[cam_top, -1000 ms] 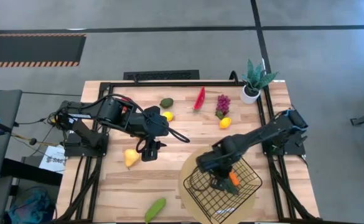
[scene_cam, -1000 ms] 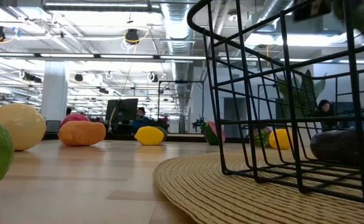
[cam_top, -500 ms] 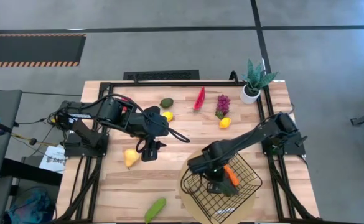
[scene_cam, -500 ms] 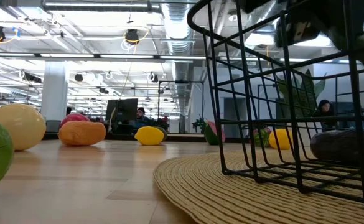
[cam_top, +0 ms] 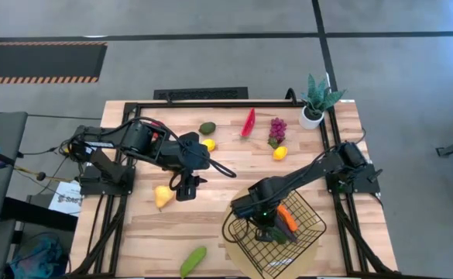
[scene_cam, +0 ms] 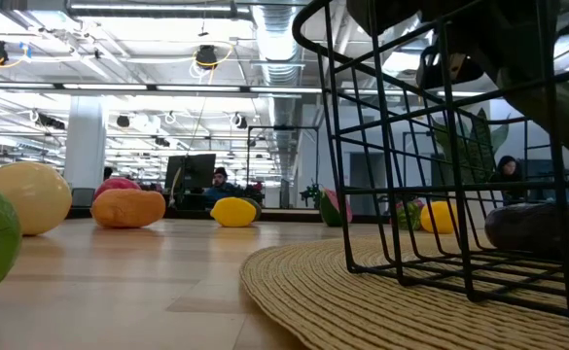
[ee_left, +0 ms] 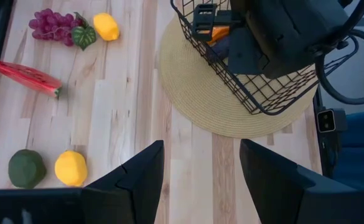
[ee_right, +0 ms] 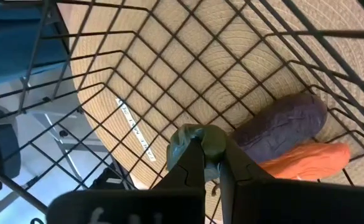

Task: Build produce basket
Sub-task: Put the green chili pepper into the mesh basket

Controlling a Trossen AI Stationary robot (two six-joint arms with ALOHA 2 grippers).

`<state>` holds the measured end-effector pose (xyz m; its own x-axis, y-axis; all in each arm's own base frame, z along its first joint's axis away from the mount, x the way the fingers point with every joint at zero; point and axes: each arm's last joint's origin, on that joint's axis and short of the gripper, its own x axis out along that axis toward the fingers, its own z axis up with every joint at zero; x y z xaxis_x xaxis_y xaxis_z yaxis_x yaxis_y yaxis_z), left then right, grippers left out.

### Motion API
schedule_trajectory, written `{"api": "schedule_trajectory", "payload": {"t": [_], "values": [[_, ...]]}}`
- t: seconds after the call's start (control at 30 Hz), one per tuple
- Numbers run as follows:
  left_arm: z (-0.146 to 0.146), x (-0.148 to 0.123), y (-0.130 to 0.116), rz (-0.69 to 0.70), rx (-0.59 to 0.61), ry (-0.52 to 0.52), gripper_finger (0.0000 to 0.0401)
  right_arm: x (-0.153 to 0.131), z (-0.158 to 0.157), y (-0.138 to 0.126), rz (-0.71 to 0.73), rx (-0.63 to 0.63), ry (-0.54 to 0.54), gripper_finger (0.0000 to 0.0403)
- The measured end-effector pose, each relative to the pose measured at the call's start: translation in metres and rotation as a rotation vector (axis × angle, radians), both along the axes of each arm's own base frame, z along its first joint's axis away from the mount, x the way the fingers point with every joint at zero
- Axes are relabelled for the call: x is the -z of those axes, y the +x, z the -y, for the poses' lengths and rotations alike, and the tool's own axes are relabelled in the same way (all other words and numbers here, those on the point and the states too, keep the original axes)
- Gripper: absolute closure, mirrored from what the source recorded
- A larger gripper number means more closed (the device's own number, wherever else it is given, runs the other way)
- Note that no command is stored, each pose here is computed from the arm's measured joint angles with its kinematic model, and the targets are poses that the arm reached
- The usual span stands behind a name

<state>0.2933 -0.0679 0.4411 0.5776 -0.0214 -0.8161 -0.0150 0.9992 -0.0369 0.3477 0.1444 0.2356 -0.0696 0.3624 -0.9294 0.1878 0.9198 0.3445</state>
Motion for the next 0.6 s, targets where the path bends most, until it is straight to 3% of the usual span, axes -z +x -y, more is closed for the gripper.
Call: {"api": "schedule_trajectory", "payload": {"t": [0.6], "values": [[0.000,0.000,0.000,-0.001,0.000,0.000,0.0206,0.013,-0.007,-0.007,-0.049,0.033,-0.013,0.0388]]}}
